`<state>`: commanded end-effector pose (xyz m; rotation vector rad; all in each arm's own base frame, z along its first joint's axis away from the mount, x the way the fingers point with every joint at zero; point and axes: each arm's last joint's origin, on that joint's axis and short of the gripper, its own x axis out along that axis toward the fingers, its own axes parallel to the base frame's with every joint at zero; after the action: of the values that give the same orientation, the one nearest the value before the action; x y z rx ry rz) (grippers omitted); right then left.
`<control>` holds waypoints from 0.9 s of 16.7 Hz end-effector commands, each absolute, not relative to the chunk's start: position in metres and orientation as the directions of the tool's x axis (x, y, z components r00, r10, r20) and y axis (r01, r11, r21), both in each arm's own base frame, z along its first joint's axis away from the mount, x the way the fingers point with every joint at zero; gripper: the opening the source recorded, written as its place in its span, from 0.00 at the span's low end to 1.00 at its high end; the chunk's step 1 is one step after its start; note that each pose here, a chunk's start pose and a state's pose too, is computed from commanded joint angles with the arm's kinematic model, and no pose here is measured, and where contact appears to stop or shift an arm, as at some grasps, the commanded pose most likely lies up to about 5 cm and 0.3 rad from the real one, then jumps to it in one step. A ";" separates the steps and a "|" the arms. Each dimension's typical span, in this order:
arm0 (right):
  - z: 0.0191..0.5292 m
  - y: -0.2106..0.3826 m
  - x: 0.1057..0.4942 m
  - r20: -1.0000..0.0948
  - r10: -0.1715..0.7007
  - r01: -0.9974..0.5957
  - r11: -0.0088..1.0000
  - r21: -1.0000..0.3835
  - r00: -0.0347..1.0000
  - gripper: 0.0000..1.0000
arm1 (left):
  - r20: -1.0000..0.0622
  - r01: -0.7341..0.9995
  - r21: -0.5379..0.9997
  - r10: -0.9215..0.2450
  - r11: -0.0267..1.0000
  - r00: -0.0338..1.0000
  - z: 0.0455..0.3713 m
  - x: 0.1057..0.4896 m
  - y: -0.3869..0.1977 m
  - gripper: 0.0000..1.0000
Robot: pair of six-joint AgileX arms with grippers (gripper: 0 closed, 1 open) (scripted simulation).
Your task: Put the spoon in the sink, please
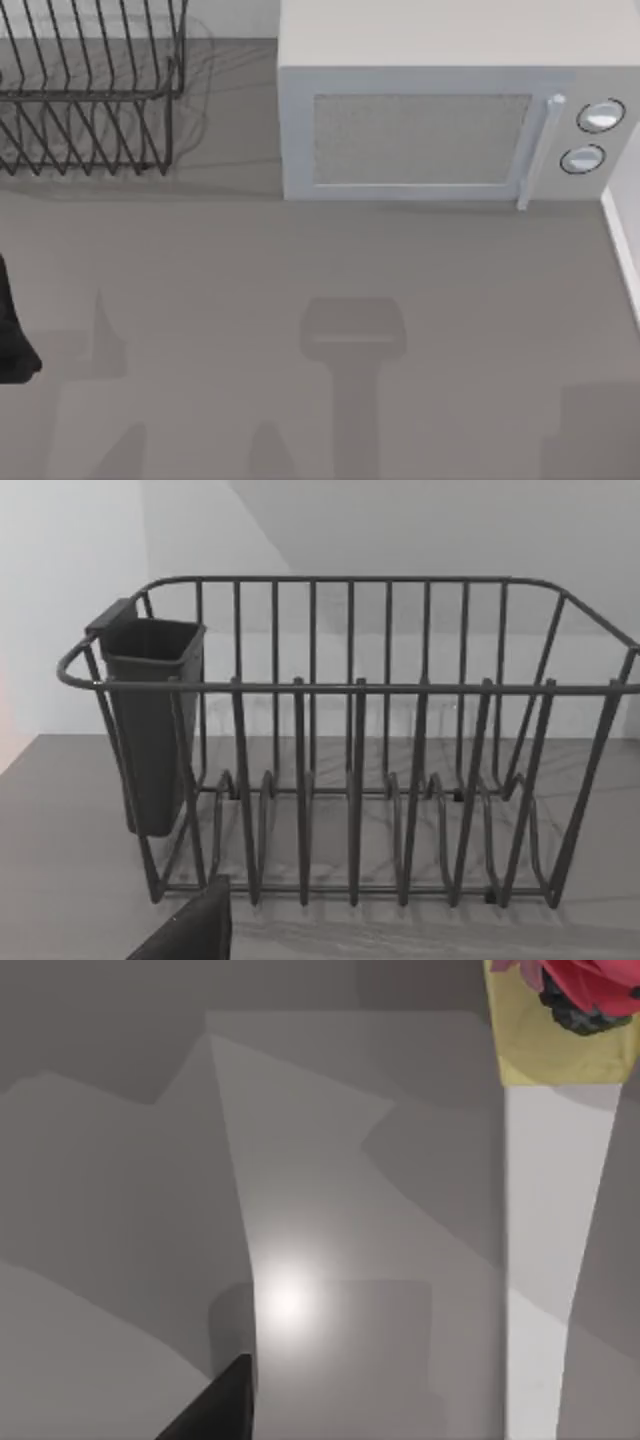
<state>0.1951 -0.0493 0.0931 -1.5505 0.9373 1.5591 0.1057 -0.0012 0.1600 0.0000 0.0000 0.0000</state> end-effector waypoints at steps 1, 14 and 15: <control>0.093 -0.049 0.195 -1.000 0.005 -0.885 -0.465 0.000 -0.002 0.00 | 0.000 0.000 0.000 0.000 1.000 1.000 0.160 0.106 -0.001 1.00; 0.194 -0.049 0.200 -1.000 -0.025 -0.894 -0.447 0.020 -0.010 0.00 | 0.000 0.000 0.000 0.000 1.000 1.000 0.160 0.106 -0.001 1.00; 0.203 -0.049 0.199 -1.000 -0.027 -0.896 -0.445 0.013 -0.001 0.00 | 0.000 0.000 0.000 0.000 1.000 1.000 0.160 0.106 -0.001 1.00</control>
<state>0.1989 -0.0490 0.2030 -1.5579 0.9795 1.5344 0.1057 -0.0012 0.1600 0.0000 0.0000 0.0000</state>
